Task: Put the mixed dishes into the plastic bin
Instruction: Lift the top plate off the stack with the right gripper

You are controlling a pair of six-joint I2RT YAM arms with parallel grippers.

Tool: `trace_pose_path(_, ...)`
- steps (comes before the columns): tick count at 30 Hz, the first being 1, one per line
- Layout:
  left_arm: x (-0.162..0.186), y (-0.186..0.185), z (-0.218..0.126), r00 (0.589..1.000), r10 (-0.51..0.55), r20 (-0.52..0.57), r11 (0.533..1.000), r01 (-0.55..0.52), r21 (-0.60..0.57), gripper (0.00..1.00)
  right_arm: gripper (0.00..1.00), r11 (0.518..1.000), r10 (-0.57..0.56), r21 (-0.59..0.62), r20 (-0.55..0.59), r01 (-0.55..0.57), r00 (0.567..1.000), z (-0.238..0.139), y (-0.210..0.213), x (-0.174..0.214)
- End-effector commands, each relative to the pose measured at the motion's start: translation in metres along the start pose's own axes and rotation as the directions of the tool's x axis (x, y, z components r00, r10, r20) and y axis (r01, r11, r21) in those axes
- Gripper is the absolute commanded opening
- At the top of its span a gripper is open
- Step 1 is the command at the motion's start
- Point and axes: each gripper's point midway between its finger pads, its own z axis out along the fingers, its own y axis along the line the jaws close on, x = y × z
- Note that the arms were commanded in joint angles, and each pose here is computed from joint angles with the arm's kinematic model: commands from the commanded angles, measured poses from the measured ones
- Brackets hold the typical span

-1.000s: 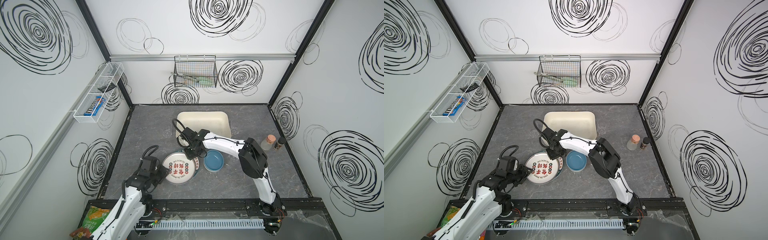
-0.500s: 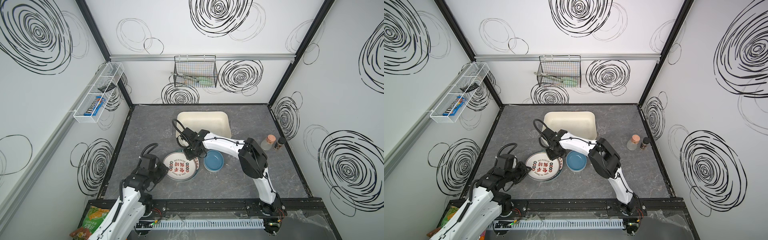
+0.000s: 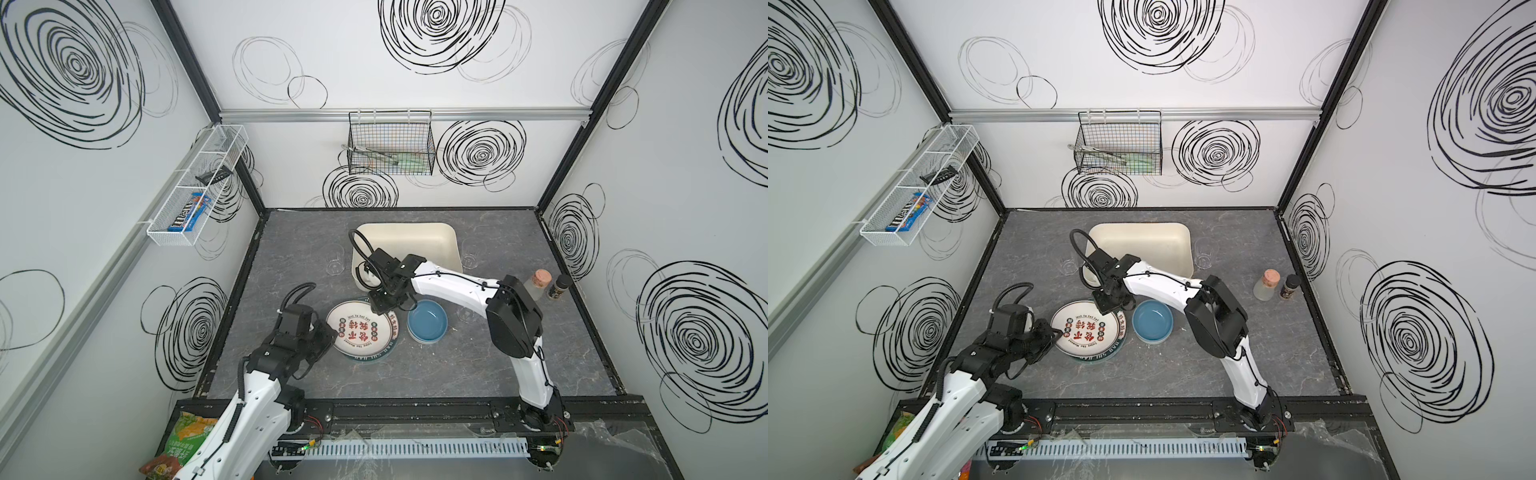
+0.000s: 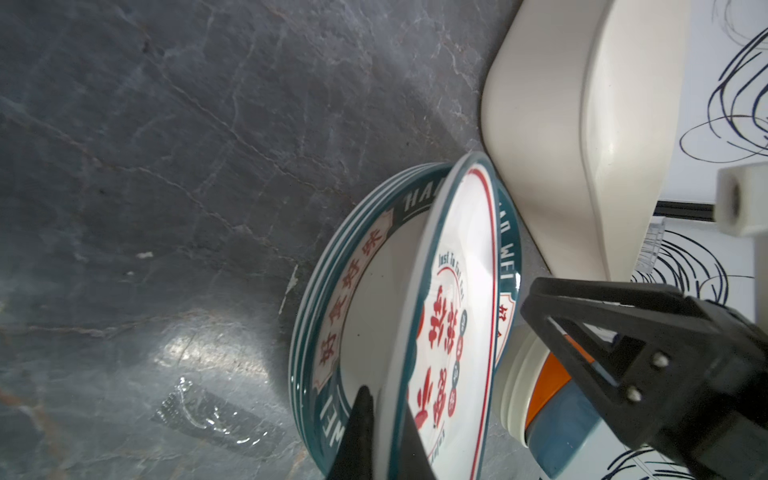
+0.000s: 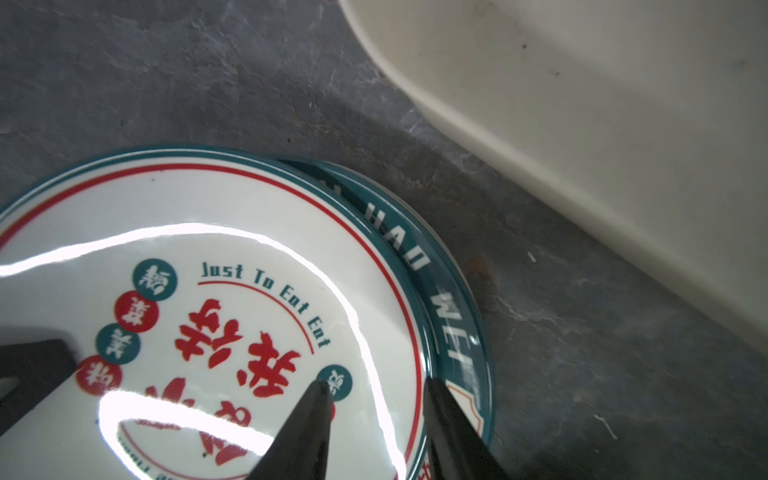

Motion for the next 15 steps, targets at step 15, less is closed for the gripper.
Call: trace_pose_path(15, -0.023, -0.095, -0.045, 0.991, 0.096, 0.088, 0.955, -0.117, 0.273, 0.0, 0.48, 0.978, 0.168, -0.161, 0.26, -0.129, 0.951, -0.112, -0.028, -0.026)
